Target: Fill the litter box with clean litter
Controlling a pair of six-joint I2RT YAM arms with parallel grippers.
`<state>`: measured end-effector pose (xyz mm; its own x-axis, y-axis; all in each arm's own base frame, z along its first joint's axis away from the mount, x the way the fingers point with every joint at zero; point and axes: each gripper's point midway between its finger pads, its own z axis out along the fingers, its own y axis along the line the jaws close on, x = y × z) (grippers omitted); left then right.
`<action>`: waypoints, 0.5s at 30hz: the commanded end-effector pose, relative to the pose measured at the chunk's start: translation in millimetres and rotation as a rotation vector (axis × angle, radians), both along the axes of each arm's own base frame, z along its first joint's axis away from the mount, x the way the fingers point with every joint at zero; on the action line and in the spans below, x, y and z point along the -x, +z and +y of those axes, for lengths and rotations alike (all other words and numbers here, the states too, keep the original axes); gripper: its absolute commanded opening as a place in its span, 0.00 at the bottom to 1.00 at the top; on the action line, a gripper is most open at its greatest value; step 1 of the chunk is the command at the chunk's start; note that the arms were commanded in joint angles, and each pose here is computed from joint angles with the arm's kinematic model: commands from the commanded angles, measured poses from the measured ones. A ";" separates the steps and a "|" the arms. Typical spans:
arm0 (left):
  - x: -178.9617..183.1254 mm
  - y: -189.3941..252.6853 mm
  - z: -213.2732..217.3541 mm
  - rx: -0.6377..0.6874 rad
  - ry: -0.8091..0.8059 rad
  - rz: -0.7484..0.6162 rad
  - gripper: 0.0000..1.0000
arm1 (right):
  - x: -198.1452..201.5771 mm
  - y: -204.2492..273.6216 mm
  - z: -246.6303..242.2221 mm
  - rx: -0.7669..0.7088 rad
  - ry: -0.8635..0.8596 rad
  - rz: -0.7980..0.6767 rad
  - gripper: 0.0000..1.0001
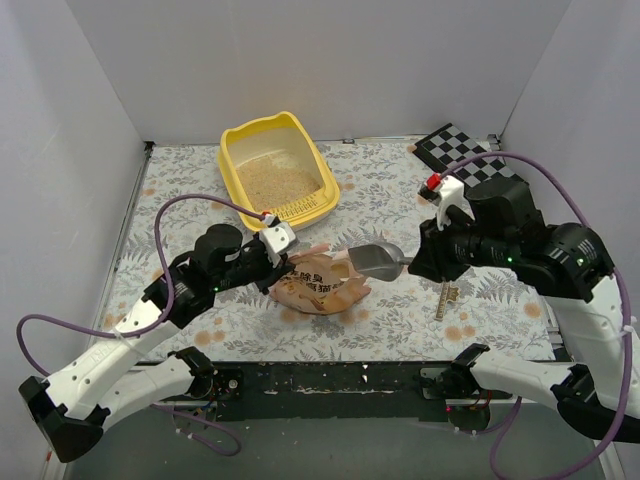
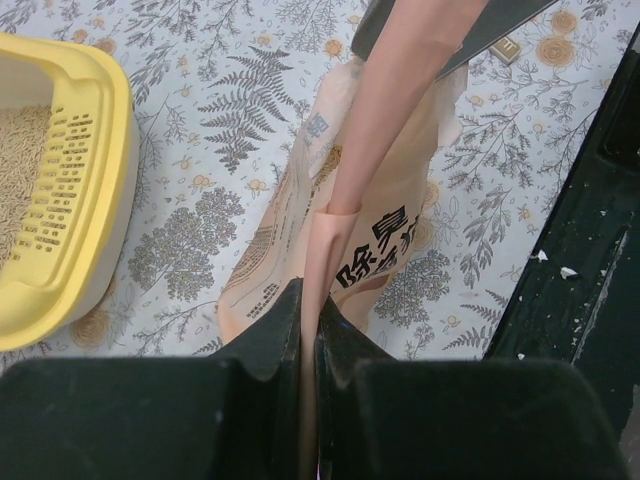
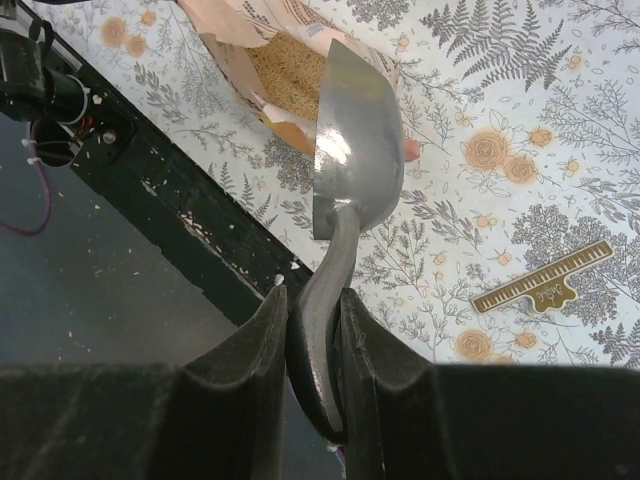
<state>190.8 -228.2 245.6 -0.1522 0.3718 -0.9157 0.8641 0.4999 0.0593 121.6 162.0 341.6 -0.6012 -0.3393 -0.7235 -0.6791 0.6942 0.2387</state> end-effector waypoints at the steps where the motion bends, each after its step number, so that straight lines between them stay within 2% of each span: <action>1: 10.7 13.1 -2.5 0.057 -0.037 -0.015 0.00 | -14.4 6.0 17.3 -0.031 0.043 -0.047 0.01; 10: 9.9 21.4 -6.5 0.069 -0.056 -0.037 0.00 | 5.3 -19.9 36.7 0.018 0.205 0.031 0.01; 15: 7.2 18.3 -7.5 0.058 -0.051 -0.039 0.00 | 13.4 -44.5 38.8 0.094 0.249 0.072 0.01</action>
